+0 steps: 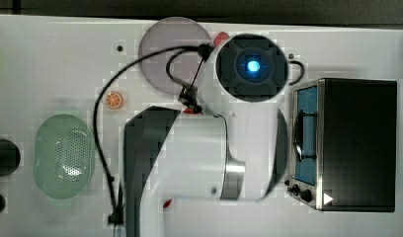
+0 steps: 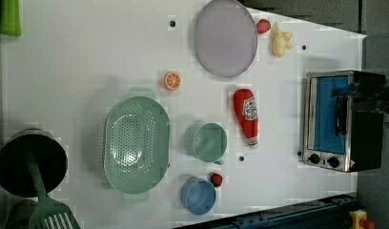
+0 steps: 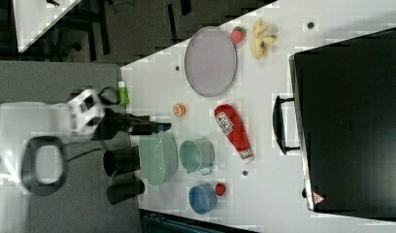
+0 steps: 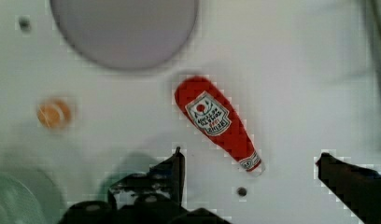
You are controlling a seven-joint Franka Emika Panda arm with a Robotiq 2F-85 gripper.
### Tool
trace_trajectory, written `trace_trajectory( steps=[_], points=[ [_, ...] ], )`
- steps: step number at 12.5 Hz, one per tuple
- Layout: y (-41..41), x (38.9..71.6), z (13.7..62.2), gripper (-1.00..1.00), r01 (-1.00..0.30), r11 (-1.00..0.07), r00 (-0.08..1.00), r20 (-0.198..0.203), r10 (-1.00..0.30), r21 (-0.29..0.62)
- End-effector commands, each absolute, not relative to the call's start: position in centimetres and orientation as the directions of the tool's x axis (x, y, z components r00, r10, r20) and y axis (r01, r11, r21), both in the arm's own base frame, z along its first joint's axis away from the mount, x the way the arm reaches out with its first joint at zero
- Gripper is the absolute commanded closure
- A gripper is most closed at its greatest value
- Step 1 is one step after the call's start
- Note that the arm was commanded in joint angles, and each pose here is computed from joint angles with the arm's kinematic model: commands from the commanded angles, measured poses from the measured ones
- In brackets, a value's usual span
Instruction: Pick Ketchup from the table and place it in strainer.
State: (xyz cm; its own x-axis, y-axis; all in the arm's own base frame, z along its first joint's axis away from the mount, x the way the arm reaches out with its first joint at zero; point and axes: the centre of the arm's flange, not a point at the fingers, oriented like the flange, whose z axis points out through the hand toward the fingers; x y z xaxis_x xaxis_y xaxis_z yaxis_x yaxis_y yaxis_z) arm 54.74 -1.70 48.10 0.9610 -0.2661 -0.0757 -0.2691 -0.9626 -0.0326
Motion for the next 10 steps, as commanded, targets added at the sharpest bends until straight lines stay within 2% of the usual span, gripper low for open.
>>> trace_trajectory(
  steps=[1, 3, 5, 10],
  points=[
    [-1.1, 54.8, 42.8, -1.00, 0.160, -0.985, 0.985, -0.056, 0.163, -0.058],
    [-0.7, 54.8, 39.4, -1.00, 0.268, -0.962, 0.963, -0.013, 0.269, -0.052],
    [-0.5, 54.2, 35.8, -1.00, 0.273, -0.961, 0.962, -0.002, 0.273, -0.048],
    [0.2, 52.7, 27.9, -1.00, 0.305, -0.952, 0.951, -0.048, 0.307, -0.039]
  ],
)
